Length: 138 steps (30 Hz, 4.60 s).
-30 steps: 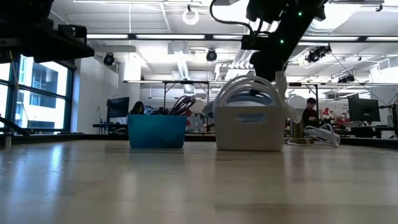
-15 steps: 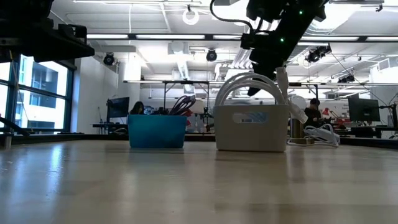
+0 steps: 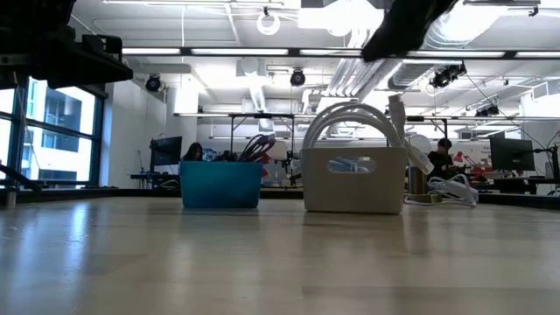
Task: Pick & Place USB Port
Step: Put the red charger cable into the blue bin
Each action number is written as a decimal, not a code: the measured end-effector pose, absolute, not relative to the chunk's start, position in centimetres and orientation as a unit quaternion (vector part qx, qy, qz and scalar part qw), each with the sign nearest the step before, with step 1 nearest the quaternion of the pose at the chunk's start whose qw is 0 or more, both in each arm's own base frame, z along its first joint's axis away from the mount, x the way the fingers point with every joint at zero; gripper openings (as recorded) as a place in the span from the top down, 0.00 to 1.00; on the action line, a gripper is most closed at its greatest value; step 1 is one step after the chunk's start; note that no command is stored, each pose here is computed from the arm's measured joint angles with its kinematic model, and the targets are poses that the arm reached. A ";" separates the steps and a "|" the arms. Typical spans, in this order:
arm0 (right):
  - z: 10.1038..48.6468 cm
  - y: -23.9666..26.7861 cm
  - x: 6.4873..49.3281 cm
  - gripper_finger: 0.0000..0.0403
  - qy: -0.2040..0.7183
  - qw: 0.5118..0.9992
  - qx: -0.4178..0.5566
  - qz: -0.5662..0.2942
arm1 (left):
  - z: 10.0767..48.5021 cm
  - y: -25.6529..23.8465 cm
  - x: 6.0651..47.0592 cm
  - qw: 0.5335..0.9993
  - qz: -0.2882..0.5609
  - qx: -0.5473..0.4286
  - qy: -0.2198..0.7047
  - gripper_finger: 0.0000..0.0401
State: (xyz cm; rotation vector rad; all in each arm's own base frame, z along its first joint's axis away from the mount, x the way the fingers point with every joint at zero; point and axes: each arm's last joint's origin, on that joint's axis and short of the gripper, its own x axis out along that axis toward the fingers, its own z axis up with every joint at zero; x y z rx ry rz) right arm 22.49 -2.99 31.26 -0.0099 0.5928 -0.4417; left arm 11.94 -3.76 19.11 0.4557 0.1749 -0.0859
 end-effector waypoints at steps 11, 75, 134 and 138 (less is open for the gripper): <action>34.2 3.2 17.0 0.51 0.252 0.962 0.106 0.013 | 19.1 -3.7 11.9 0.969 -0.040 0.230 0.087 0.92; 15.0 23.0 21.2 0.51 0.621 0.753 0.215 -0.005 | 19.1 -3.8 11.9 0.980 -0.053 0.174 0.087 0.92; 16.1 22.1 23.0 0.97 0.467 0.875 0.124 -0.041 | 19.5 -3.9 12.0 0.984 -0.054 0.152 0.068 0.92; 18.1 21.5 23.5 0.97 0.404 0.910 0.081 -0.033 | 20.0 -4.0 12.1 0.988 -0.060 0.138 0.041 0.92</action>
